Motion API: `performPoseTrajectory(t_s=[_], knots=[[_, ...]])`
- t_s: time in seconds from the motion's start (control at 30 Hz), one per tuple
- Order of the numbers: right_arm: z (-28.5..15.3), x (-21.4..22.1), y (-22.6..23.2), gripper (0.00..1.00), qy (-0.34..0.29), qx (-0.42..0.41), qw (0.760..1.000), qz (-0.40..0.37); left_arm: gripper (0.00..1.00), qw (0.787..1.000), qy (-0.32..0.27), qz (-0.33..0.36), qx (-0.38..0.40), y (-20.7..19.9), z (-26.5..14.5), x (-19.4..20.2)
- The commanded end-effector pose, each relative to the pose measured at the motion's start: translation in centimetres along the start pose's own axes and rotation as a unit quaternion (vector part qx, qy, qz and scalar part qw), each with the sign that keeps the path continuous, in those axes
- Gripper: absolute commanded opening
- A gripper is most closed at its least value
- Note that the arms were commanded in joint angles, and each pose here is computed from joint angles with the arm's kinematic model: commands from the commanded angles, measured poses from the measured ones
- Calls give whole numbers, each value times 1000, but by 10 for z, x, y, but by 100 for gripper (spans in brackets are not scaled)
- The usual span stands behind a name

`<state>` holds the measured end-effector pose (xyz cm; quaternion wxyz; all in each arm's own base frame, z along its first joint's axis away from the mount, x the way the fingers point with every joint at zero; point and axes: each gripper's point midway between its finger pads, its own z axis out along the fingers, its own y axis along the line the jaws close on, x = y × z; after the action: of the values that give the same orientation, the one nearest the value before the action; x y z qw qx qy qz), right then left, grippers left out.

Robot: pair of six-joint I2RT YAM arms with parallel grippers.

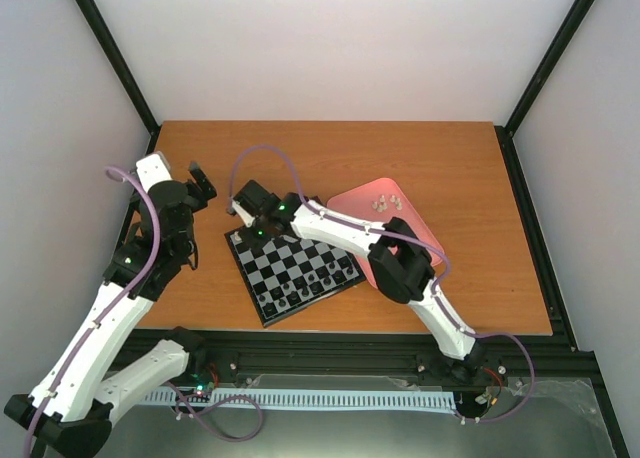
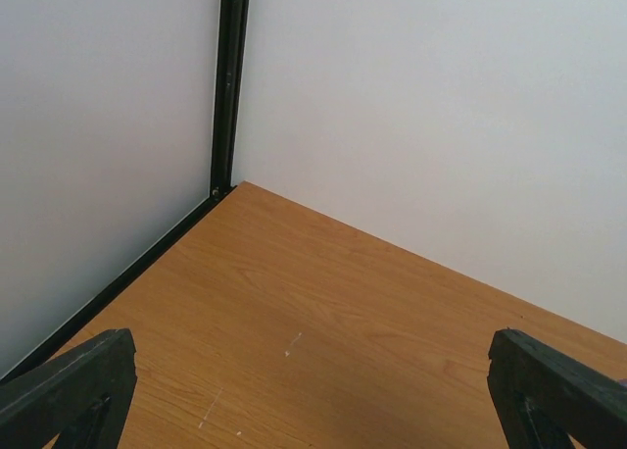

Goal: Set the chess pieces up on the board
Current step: Place the chess piece on the chessboard.

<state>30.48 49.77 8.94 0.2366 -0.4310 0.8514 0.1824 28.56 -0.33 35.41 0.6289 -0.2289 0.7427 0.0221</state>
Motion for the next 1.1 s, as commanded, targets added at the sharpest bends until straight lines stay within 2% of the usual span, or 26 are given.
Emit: performPoseTrajectory(t_s=[0.0, 0.57, 1.07], knots=[[2, -8, 22, 3, 8, -19, 999, -24, 100, 1000, -8, -11, -12, 9, -7, -11], [35, 11, 32, 4, 48, -25, 998, -35, 100, 1000, -7, -10, -15, 10, -6, -8], [44, 3, 32, 4, 45, -24, 998, -40, 100, 1000, -8, -8, -18, 11, -5, -7]])
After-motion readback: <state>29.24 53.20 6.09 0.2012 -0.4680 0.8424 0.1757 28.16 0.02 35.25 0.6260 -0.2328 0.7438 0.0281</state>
